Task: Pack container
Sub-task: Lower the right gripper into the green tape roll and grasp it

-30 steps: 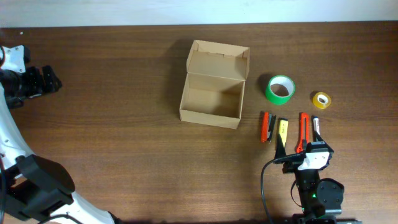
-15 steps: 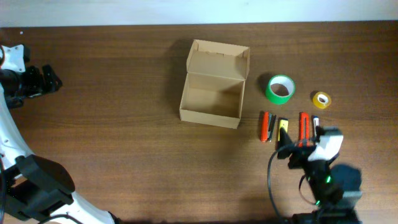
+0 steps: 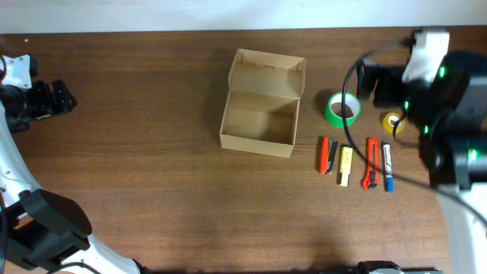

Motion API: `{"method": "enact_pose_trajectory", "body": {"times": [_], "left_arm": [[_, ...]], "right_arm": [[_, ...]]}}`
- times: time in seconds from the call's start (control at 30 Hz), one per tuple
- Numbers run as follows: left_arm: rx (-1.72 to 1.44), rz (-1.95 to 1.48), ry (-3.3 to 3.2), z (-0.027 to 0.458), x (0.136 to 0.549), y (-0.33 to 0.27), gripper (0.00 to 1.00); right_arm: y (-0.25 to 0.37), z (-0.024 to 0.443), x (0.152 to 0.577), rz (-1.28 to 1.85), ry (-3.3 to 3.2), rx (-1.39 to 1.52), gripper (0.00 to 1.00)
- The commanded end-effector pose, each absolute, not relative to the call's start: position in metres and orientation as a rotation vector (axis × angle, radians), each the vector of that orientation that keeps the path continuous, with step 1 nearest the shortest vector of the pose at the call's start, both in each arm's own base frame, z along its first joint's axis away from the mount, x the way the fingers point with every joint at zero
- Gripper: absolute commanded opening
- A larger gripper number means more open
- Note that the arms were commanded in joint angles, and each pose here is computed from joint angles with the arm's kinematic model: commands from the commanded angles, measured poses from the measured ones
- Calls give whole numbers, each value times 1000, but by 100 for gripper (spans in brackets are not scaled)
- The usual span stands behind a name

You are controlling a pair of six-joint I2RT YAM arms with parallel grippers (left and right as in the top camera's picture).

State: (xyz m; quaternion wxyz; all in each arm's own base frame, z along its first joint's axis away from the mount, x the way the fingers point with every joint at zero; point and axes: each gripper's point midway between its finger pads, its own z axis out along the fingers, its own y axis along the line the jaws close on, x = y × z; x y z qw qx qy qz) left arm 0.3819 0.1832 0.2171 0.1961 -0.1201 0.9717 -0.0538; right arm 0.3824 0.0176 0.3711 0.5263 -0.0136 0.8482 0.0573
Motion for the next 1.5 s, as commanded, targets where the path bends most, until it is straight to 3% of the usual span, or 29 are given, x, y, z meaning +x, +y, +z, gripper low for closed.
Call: {"method": "enact_pose_trajectory", "body": {"times": [0.0,0.23,0.4,0.6,0.93,1.23,1.3,1.4,1.47], "left_arm": [[-312,-160,2719,217,382,181,100],[-312,-160,2719,217,382,181,100],[-311,-160,2718,217,383,181,100],[-312,-160,2719,217,382,181,100],[-312,-160,2719,217,382,181,100],[-312,-160,2719,217,382,181,100],[-311,-160,2719,217,383,181,100],[-311,-160,2719,217,382,181,100],[-312,-160,2718,217,383,181,100]], "right_arm": [[21,366,419,126,2122,-78,99],[14,305,482,150,2419,-19,99],[-7,243,492,118,2589,47,100],[-36,201,488,40,2668,167,93],[-46,110,462,34,2824,221,94],[-61,62,456,-3,2922,287,93],[-62,53,456,3,2938,292,86],[-63,43,455,-1,2957,296,66],[-63,36,454,0,2972,297,61]]}}
